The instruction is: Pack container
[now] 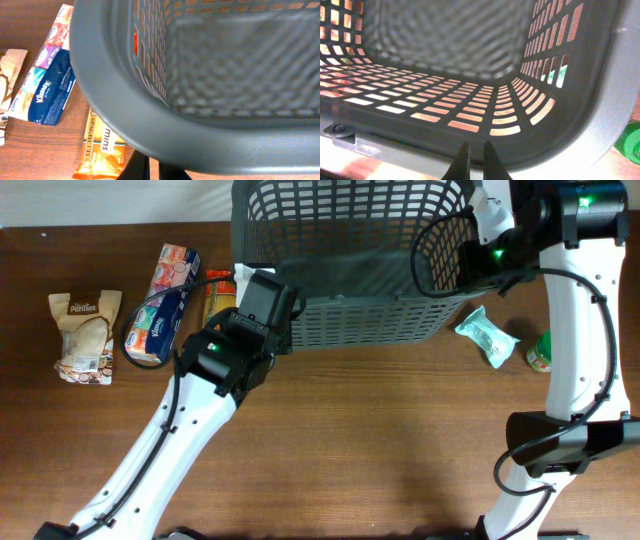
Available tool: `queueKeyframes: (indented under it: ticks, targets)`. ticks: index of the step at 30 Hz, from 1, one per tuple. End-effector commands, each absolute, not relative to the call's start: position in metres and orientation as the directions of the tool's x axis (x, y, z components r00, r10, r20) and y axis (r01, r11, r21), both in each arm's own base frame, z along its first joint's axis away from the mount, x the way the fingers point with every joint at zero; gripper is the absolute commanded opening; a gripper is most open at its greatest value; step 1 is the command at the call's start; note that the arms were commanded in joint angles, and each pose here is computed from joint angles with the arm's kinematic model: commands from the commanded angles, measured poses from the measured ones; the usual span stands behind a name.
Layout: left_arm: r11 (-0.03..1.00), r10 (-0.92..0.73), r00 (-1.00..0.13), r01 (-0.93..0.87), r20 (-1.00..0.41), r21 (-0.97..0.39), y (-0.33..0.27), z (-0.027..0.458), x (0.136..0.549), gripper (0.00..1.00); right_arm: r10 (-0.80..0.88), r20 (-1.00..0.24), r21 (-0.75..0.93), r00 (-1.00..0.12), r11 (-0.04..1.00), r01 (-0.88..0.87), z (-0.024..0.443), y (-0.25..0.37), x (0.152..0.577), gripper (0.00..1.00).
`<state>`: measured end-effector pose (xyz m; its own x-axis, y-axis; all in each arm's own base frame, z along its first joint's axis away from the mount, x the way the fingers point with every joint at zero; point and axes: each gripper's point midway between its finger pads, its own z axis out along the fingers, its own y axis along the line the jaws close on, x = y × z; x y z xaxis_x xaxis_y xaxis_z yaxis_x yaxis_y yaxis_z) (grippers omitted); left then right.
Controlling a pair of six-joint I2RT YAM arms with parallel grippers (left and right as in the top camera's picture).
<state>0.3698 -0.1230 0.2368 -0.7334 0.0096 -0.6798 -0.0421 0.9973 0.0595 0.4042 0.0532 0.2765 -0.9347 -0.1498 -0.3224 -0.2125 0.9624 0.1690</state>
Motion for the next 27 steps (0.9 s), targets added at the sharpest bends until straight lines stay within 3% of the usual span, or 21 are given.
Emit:
queueKeyframes:
  ticks: [1, 27]
  targets:
    - [0.996, 0.025, -0.724, -0.040, -0.689, 0.077, -0.1210, 0.2410, 0.3762, 0.02, -0.151, -0.336, 0.152, -0.930, 0.965, -0.212, 0.2850, 0.0523, 0.3977, 0.04]
    - [0.996, 0.021, -0.718, -0.041, -0.696, 0.073, -0.1215, 0.2426, 0.3780, 0.02, -0.144, -0.335, 0.155, -0.931, 0.966, -0.205, 0.2850, 0.0526, 0.3977, 0.04]
